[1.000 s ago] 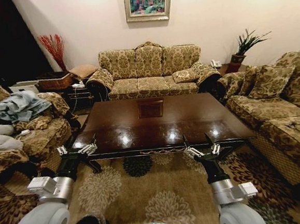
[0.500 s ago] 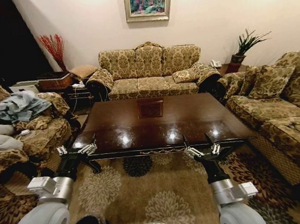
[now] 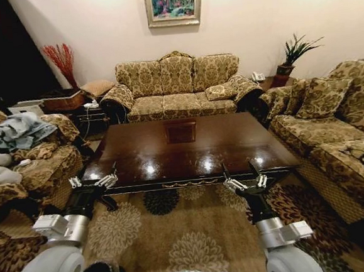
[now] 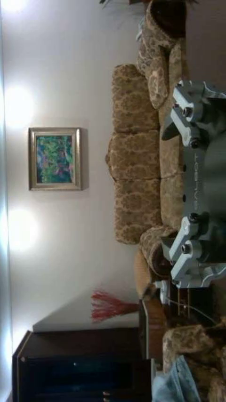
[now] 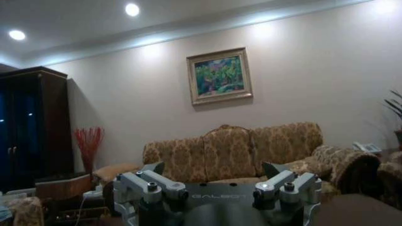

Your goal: Move to the front of the table and place the trash on the table into the trash bin.

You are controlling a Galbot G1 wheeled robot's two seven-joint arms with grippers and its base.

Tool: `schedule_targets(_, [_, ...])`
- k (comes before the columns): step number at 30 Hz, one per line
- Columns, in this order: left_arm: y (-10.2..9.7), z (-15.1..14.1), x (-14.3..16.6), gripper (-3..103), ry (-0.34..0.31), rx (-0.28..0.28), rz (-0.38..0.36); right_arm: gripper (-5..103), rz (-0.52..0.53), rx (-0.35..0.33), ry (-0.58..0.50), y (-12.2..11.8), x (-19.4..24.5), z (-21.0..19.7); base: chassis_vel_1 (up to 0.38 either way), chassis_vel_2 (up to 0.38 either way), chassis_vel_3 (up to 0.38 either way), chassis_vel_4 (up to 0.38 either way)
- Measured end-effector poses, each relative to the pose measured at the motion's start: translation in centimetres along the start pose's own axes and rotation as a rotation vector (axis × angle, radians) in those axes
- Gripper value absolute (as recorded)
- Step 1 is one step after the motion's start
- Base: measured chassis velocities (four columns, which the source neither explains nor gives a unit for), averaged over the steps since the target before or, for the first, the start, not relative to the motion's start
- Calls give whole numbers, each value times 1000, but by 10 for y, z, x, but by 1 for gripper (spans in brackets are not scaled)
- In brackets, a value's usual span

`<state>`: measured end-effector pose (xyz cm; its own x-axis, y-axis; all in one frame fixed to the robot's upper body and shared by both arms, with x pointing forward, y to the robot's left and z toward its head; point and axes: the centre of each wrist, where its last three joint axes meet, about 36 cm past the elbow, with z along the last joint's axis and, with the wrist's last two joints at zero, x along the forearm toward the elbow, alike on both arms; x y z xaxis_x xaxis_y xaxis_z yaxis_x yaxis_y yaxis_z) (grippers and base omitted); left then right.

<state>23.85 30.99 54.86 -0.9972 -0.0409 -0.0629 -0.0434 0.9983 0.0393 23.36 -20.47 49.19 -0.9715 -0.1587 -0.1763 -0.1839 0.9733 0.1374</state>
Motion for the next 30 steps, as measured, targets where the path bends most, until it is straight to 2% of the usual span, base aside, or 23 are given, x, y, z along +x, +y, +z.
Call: schedule_targets(30, [0,1,0,100,2,0,-1,100,0,0,0,0,0,0,19,18,12,15])
